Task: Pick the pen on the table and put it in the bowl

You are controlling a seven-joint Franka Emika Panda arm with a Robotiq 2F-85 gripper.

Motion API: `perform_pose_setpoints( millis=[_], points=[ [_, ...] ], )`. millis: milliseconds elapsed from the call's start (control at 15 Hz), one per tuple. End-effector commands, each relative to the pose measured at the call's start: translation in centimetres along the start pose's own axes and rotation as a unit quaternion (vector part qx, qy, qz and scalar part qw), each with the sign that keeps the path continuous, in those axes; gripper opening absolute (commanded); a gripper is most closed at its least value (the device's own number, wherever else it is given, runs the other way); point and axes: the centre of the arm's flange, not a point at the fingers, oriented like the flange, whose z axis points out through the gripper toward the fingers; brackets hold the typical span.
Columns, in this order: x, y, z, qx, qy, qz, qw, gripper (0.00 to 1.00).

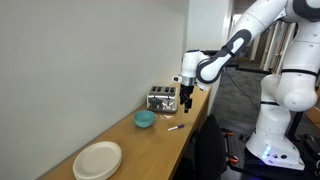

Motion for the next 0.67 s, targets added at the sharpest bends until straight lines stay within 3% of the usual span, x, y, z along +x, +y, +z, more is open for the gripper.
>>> perform_pose_setpoints(
  millis=[0, 600],
  points=[
    [2.5, 3.3, 4.0, 0.017, -0.013, -0.041, 0.9989, 1.00],
    [4.3, 8.5, 13.4, 0.036, -0.016, -0.084, 0.9957, 1.00]
  ],
)
